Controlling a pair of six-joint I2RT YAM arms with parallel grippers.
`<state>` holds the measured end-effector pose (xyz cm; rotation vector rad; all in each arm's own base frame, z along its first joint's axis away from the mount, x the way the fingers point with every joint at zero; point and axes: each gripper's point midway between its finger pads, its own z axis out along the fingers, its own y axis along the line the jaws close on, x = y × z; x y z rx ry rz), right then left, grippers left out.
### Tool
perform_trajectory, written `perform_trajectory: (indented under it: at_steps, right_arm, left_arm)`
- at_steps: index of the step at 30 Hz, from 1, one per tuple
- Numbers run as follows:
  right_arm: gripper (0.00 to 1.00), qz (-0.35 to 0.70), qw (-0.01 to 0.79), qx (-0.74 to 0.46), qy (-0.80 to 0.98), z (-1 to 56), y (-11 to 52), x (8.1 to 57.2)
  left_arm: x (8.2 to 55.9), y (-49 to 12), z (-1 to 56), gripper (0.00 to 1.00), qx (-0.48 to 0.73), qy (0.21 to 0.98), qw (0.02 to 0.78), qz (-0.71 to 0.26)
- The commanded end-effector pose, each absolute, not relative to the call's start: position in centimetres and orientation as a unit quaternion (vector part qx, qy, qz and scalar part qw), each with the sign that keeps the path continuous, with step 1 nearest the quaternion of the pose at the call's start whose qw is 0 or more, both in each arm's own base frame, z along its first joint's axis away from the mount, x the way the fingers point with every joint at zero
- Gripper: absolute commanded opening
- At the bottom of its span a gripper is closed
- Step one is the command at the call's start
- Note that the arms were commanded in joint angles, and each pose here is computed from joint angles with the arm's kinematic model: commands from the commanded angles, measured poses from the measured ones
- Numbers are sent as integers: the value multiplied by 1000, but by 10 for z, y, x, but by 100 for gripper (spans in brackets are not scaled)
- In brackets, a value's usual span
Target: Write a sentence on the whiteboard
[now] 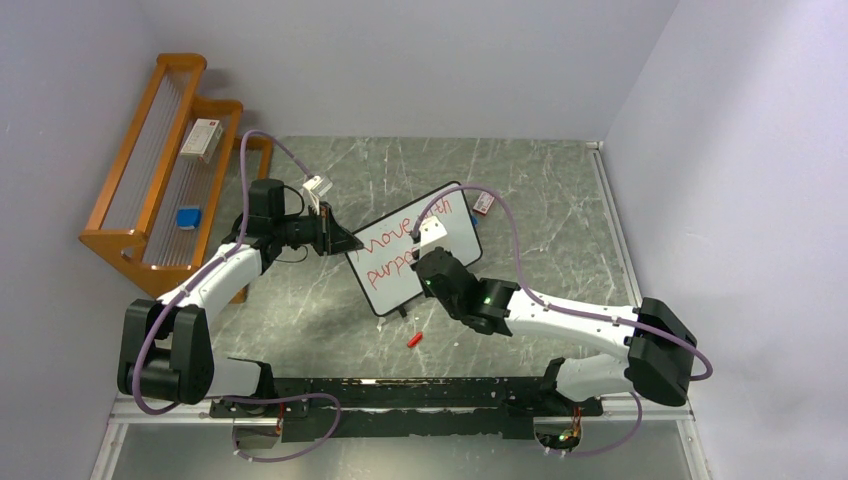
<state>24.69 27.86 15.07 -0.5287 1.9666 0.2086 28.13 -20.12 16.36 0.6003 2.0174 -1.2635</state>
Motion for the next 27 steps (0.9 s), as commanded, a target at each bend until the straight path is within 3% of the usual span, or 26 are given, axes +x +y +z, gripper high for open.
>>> perform_trajectory:
  at_steps: [1,13,27]
  right_arm:
    - [0,84,505,-225,829,139,271,239]
    - [0,52,500,-206,840,129,257,241]
    - [0,101,495,-225,833,134,277,231]
  left_arm:
    - [273,-195,126,5,206,816,291,-456]
    - [273,-195,126,5,207,817,291,-453]
    - [274,-195,125,5,208,818,291,-451]
